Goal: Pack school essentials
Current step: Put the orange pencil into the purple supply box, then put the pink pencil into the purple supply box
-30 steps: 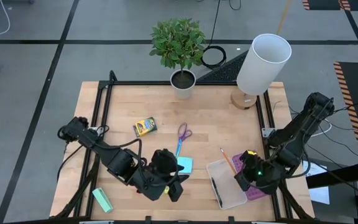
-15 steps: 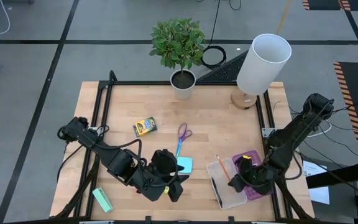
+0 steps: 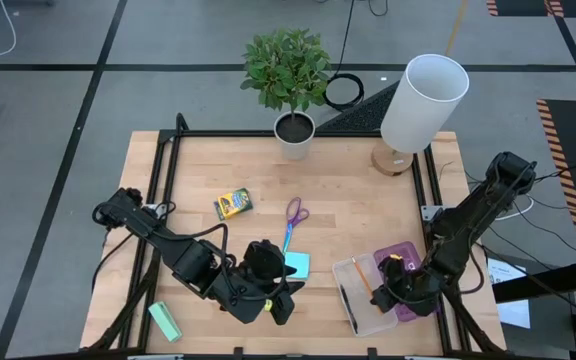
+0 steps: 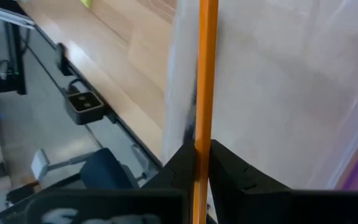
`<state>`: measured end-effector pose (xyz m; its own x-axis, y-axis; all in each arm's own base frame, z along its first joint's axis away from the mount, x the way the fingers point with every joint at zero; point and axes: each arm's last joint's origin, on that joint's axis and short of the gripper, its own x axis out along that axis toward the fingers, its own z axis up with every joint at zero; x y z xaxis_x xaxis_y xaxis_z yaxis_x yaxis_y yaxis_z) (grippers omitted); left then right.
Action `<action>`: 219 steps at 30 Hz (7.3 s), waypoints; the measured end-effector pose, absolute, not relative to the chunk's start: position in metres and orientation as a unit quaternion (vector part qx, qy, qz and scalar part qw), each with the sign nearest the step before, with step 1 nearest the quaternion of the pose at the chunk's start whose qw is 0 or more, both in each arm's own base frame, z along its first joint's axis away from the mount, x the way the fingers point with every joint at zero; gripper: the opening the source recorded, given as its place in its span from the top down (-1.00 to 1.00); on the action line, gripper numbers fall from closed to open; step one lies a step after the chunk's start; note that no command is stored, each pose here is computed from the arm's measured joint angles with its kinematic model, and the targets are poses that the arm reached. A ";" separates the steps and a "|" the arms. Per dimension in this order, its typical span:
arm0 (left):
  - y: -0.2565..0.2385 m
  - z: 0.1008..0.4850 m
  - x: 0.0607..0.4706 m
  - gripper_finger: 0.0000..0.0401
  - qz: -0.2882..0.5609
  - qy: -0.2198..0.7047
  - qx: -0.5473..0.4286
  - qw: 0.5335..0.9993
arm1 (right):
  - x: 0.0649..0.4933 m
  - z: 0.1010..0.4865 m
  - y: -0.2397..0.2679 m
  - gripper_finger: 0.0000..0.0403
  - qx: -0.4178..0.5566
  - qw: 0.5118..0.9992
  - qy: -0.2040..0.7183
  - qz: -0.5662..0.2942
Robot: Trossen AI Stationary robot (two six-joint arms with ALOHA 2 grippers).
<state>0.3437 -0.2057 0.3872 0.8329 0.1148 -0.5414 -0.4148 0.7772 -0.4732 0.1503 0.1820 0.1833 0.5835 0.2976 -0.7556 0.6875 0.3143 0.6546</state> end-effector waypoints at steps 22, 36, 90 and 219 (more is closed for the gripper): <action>-0.203 0.387 0.346 0.09 0.151 0.248 -0.298 0.910 | 0.158 0.165 0.194 0.86 0.579 0.659 0.455 -0.154; -0.202 0.387 0.346 0.09 0.157 0.243 -0.297 0.910 | 0.164 0.164 0.188 0.85 0.578 0.663 0.448 -0.162; -0.203 0.387 0.345 0.09 0.163 0.240 -0.311 0.905 | 0.188 0.199 0.200 0.37 0.602 0.698 0.383 -0.069; -0.156 0.199 0.263 0.89 0.320 0.515 -0.479 0.635 | 0.118 0.335 0.100 0.40 0.433 0.878 0.205 -0.008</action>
<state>0.2633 -0.1558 0.1985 0.2644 -0.0871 -0.9605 -0.8998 0.3361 -0.2781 0.1184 0.0995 0.3350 0.9161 0.1638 -0.3660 0.1908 0.6247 0.7572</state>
